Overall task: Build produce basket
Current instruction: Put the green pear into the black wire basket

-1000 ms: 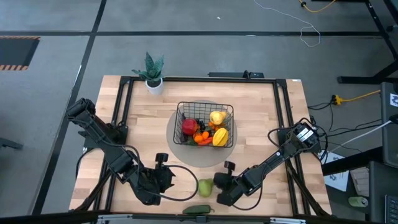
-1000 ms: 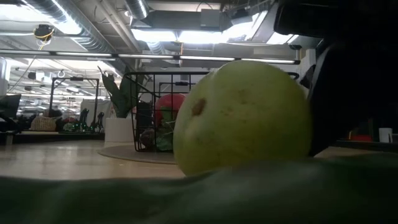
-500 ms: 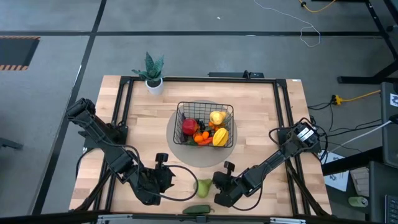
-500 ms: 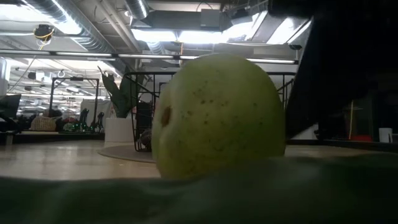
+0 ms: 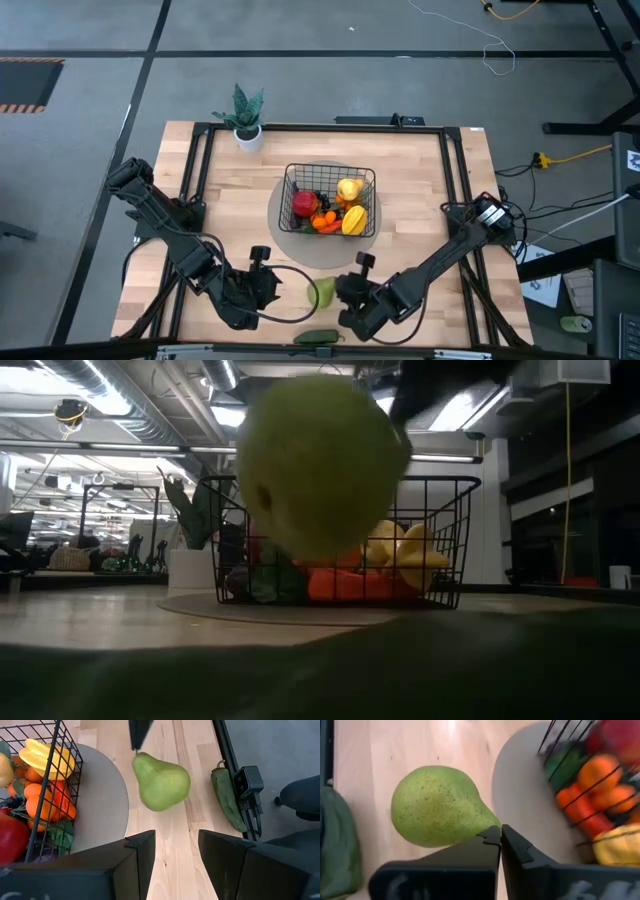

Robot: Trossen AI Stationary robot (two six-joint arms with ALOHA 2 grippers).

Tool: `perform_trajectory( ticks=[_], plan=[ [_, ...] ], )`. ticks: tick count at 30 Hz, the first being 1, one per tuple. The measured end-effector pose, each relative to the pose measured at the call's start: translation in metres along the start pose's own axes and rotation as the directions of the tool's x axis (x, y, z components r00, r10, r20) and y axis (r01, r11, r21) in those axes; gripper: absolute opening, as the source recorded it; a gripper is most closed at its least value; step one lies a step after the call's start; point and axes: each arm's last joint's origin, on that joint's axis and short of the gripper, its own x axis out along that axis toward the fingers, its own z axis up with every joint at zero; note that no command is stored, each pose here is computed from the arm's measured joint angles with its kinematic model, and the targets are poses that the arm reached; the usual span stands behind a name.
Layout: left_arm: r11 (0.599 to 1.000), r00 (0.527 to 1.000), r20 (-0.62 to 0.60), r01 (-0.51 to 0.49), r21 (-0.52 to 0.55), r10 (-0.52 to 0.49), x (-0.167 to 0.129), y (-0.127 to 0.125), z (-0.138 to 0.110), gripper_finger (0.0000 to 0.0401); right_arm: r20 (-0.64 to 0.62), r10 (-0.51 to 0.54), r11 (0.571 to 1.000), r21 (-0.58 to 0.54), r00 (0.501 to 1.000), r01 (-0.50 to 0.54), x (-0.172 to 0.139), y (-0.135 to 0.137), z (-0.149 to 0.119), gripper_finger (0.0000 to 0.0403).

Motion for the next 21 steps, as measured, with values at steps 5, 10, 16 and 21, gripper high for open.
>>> perform_trajectory(
  ticks=[5, 10, 16, 21],
  plan=[
    [1.0, 1.0, 0.0, 0.0, 0.0, 0.0, 0.0, 0.0, 0.0, 0.0137, 0.064, -0.055, 0.993, -0.105, 0.996, 0.061, -0.014, -0.002, 0.019, 0.0],
    [1.0, 1.0, 0.0, -0.001, 0.0, 0.001, 0.0, 0.0, 0.0, 0.0137, 0.108, -0.104, 0.962, -0.241, 0.989, 0.127, -0.024, -0.004, 0.03, 0.0],
    [1.0, 1.0, 0.0, -0.001, 0.0, 0.001, 0.0, 0.0, 0.0, 0.0137, 0.16, -0.153, 0.871, -0.444, 0.975, 0.21, -0.026, -0.005, 0.032, 0.0],
    [1.0, 1.0, 0.0, -0.001, 0.0, 0.001, 0.0, 0.0, 0.0, 0.0137, 0.192, -0.169, 0.762, -0.596, 0.967, 0.252, -0.03, -0.003, 0.031, 0.0]
  ],
)
